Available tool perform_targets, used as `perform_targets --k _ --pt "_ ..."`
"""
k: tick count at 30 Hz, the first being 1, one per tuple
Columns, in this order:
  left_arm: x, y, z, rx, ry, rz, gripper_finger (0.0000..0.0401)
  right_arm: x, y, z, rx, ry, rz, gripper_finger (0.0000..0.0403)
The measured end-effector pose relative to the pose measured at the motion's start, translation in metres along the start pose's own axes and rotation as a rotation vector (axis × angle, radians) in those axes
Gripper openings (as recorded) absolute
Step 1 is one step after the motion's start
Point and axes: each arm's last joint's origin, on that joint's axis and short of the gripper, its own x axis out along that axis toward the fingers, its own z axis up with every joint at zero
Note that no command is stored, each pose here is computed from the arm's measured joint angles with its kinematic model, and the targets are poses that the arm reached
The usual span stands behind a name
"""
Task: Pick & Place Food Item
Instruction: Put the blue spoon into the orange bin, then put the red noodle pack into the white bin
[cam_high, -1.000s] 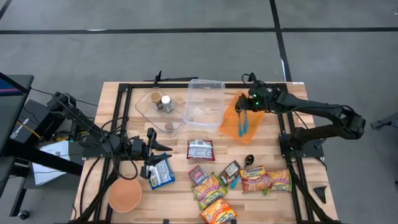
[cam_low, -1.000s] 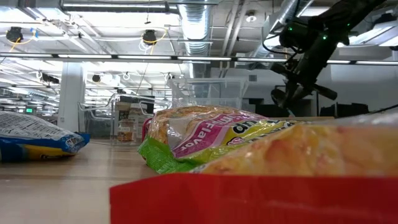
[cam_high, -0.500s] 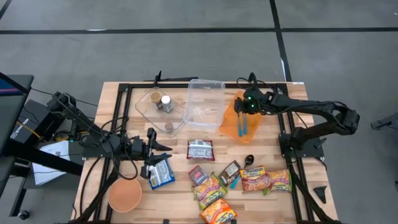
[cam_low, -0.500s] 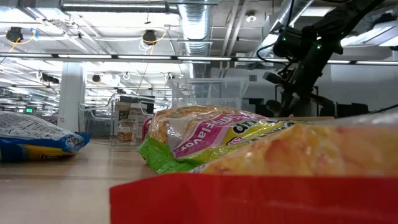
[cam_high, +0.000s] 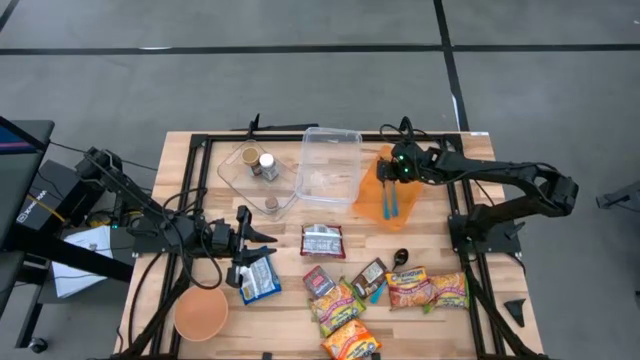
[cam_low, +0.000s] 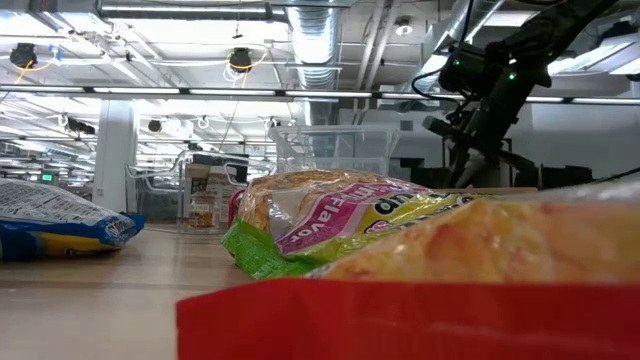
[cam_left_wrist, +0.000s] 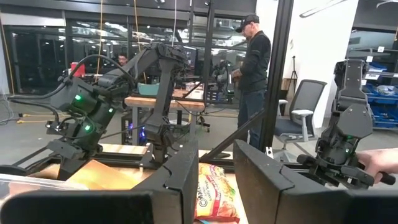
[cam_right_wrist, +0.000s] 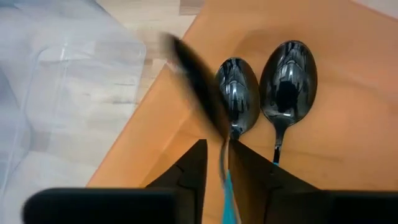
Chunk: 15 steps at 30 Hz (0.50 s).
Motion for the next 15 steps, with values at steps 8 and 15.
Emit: perform_targets --k 8,15 --pt "0.000 0.000 -0.001 0.004 0.006 0.000 0.0095 -0.004 0.002 0.004 -0.053 -0.062 0.009 0.0121" --pt "0.000 0.000 -0.004 0.023 0.033 0.000 0.0095 -0.036 0.012 0.005 -0.208 -0.151 0.183 0.0153"
